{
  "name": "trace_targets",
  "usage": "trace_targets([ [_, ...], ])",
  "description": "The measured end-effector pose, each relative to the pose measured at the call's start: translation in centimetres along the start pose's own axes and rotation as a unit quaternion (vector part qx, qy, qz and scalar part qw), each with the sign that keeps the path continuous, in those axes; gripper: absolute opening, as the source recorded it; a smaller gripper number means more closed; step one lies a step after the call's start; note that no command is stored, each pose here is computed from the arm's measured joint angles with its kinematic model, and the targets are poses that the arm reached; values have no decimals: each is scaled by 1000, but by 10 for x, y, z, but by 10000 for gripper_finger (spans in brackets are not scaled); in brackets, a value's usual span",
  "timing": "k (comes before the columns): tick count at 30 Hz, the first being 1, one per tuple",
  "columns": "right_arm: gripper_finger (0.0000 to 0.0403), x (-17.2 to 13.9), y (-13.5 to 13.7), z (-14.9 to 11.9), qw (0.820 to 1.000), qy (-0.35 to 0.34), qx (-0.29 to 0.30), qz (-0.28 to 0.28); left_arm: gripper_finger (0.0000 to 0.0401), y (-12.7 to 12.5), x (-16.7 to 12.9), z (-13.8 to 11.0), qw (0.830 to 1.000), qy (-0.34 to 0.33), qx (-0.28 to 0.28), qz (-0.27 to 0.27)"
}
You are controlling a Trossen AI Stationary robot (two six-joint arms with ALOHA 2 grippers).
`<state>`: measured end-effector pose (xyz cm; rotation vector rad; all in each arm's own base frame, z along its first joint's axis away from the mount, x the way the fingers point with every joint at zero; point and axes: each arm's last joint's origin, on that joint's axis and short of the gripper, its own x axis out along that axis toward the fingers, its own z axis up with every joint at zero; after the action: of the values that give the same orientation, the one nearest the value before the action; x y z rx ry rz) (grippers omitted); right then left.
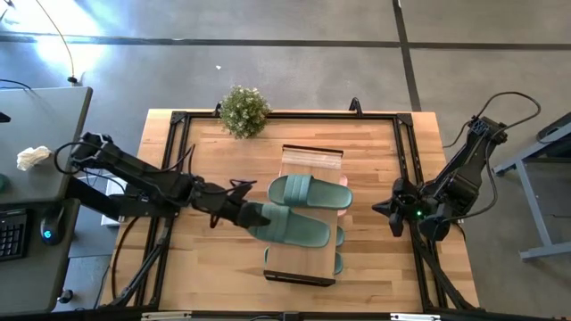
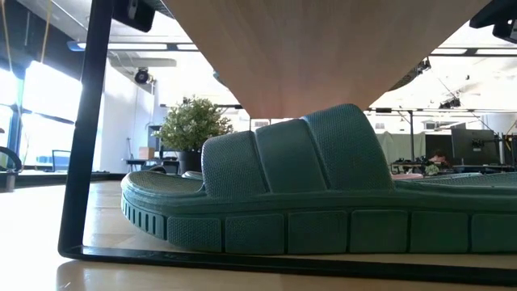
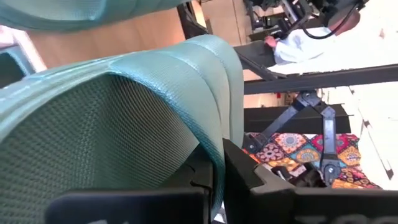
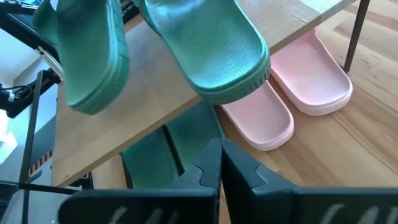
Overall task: Pick and place slides into the shelf
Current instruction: Put the green slipper on the shelf
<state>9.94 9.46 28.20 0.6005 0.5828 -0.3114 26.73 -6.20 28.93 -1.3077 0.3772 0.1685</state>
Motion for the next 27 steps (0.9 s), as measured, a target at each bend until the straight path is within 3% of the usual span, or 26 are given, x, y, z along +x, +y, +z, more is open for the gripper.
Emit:
trace_targets([
  [27, 0, 0, 0, 0, 1000, -2, -7, -1, 27, 14, 24, -5, 999, -4, -6, 33],
])
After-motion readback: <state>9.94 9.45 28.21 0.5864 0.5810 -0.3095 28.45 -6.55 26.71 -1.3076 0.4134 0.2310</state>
